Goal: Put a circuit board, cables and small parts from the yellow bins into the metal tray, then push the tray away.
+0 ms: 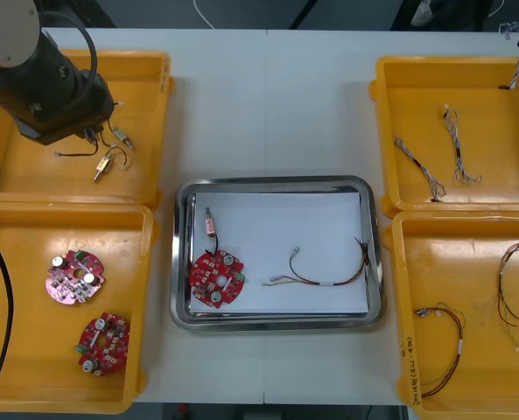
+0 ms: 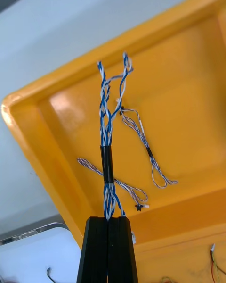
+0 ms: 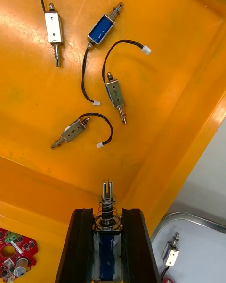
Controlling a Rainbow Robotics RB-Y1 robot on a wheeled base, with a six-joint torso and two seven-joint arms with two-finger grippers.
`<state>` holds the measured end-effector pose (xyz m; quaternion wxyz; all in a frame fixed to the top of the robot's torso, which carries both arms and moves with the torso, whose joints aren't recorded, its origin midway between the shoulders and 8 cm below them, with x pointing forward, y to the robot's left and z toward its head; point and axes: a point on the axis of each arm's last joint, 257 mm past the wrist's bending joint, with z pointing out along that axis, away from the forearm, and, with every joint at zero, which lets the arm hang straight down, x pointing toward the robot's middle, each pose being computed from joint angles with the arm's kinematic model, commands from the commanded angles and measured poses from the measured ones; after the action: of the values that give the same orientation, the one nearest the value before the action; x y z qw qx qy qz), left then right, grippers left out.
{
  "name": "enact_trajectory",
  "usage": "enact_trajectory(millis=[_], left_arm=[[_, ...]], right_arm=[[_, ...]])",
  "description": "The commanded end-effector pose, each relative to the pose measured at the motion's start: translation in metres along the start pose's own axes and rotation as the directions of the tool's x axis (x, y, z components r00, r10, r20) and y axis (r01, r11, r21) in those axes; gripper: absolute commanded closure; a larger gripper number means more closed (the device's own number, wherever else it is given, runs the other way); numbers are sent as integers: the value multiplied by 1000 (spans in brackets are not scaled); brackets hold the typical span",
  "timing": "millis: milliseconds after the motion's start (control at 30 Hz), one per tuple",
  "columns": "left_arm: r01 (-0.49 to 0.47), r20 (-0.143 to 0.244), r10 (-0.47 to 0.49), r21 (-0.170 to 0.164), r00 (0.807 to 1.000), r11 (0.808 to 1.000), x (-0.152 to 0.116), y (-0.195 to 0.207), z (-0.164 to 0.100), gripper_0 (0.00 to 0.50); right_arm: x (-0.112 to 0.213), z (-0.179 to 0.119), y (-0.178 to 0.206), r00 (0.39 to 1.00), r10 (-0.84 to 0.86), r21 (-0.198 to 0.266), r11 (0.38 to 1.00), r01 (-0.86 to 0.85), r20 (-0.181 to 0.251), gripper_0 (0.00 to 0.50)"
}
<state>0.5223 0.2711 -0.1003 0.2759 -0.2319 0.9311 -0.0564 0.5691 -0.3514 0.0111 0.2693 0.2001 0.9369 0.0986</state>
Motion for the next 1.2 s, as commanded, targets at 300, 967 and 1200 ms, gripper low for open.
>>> enact_trajectory(millis=[300, 967, 1200], left_arm=[[-115, 8, 115, 25, 993, 993, 5, -9, -6, 500], [-113, 7, 113, 30, 994, 993, 5, -10, -7, 500], [-111, 7, 111, 30, 994, 993, 5, -10, -7, 500]], right_arm=[[27, -14, 44, 946, -295, 11, 955, 296, 136, 500], [152, -8, 125, 693, -715, -151, 678, 720, 95, 500], [191, 5, 128, 523, -850, -126, 513, 849, 63, 500]])
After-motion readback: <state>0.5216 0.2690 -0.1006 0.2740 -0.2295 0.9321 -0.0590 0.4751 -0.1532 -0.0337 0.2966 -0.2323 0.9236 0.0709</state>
